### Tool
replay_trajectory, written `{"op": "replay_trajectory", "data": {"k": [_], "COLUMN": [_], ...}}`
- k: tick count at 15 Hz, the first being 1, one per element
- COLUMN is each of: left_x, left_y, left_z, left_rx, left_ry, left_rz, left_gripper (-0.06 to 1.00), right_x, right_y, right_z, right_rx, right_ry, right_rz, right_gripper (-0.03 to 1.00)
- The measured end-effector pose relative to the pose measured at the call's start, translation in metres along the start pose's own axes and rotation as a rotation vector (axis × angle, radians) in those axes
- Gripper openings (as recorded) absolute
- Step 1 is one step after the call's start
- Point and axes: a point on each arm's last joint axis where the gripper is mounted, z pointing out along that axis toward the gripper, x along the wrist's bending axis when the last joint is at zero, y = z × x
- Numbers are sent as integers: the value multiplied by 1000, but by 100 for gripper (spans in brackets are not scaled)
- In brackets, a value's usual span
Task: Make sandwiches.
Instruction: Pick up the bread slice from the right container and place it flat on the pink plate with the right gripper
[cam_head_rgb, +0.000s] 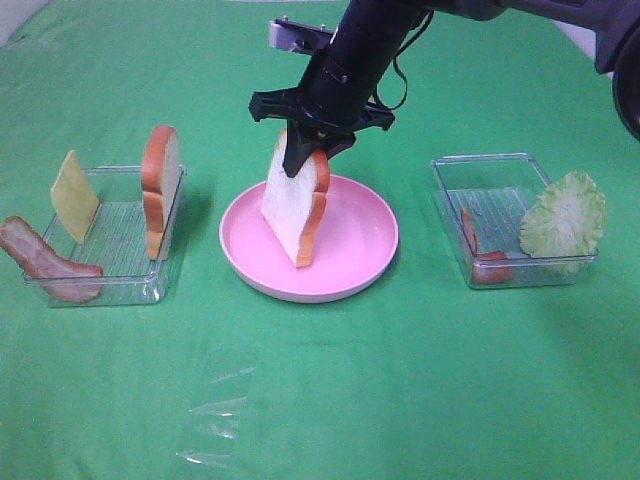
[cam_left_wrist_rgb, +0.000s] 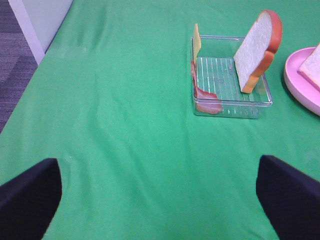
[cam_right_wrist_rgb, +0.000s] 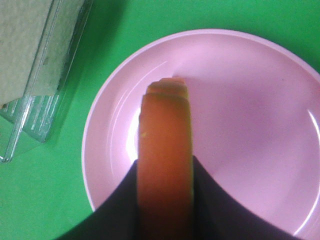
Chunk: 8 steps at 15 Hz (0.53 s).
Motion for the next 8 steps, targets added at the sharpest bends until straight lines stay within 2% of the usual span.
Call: {"op": "replay_trajectory", "data": {"k": [8], "left_x": [0], "left_y": [0], "left_z": [0], "left_rx": [0], "left_ry": [0], "left_rz": [0], "left_gripper": [98], "right_x": [0], "right_y": [-2], "right_z": [0], "right_rx": [19], "right_ry": [-5], "right_rz": [43], "right_gripper": [22]}}
